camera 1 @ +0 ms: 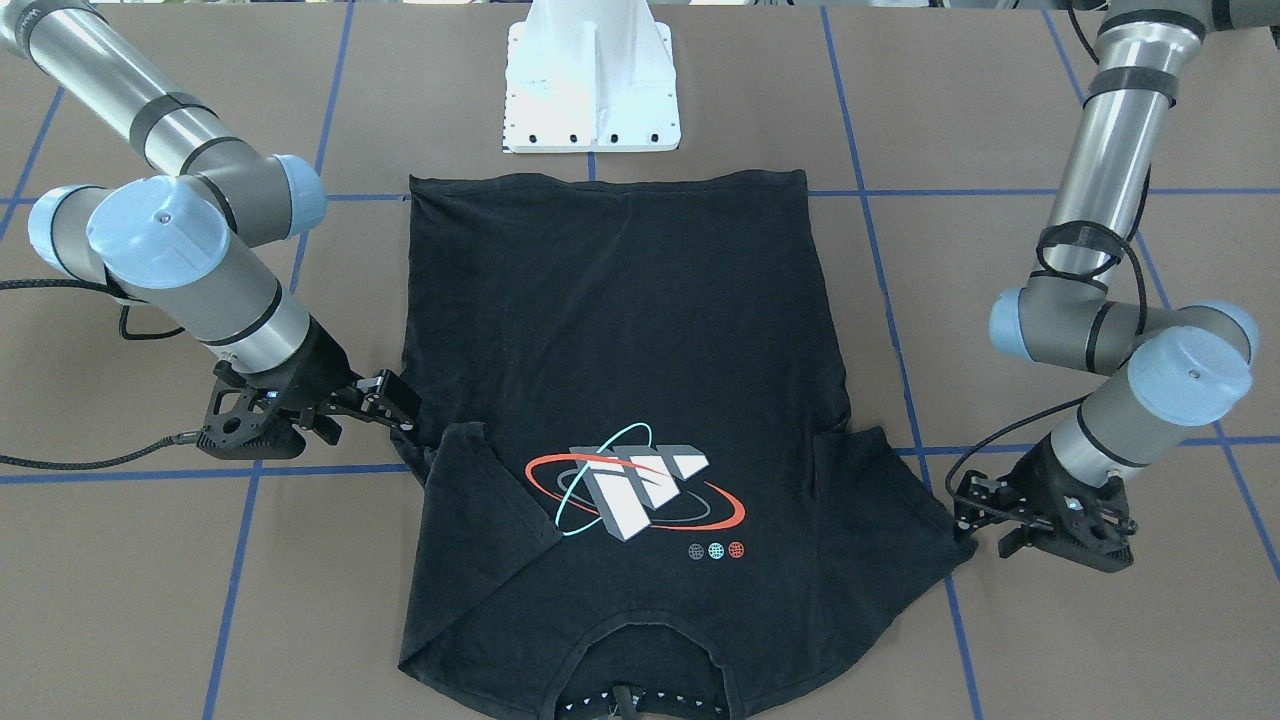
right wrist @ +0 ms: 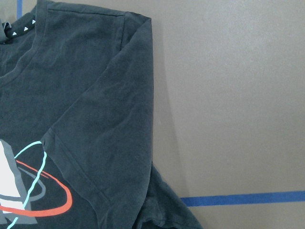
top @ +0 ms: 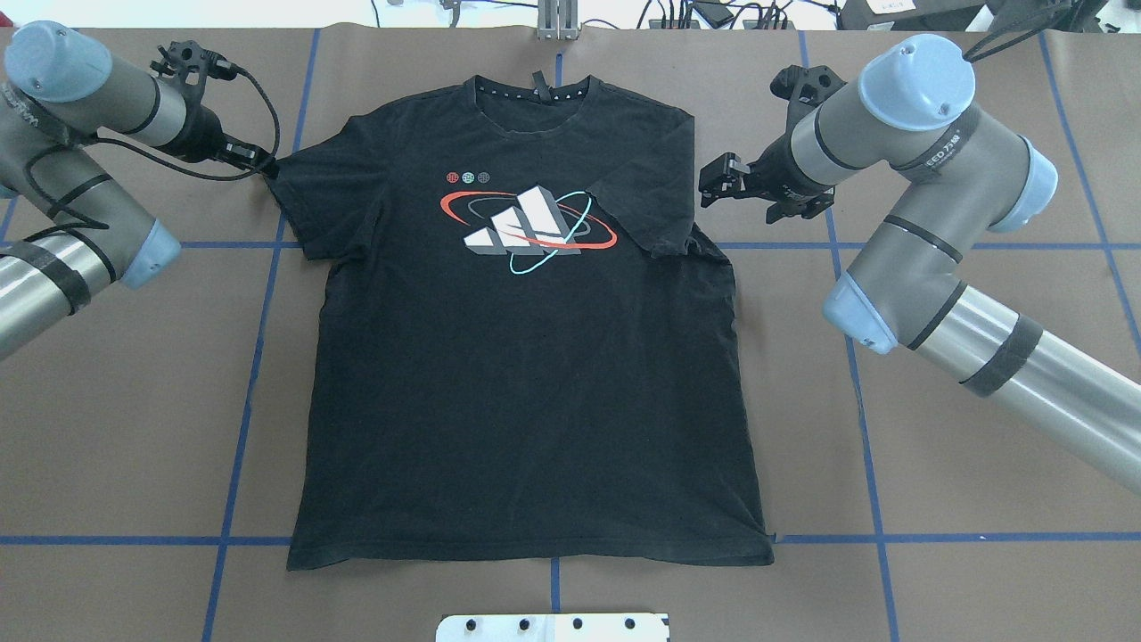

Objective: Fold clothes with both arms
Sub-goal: 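Move the left gripper to the shirt shoulder while the right gripper hovers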

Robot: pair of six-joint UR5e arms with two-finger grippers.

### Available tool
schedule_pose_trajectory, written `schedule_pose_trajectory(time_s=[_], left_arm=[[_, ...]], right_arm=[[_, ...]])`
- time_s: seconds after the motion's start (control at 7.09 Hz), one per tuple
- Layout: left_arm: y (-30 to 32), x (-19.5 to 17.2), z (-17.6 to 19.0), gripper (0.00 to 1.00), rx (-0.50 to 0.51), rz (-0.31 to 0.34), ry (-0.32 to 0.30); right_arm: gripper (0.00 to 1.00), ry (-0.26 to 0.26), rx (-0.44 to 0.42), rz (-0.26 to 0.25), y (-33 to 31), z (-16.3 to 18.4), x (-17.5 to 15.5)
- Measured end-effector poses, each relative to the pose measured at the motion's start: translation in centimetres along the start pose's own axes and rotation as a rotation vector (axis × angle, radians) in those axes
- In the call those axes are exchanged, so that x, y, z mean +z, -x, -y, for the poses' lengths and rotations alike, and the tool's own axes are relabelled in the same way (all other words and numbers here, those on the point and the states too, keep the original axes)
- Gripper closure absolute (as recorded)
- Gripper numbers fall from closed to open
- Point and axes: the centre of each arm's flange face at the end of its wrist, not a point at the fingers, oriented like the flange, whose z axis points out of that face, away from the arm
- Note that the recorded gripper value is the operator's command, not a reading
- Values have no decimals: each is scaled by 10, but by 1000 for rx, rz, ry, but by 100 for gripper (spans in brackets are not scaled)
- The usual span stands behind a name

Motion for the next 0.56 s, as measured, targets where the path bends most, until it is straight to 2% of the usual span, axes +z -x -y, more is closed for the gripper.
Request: schedule_pose_trajectory(time_s=[0.56], left_arm=[[-3, 3, -2, 45, 1, -2, 6]], right_arm=[[0, 1, 1, -2, -1, 0, 1]])
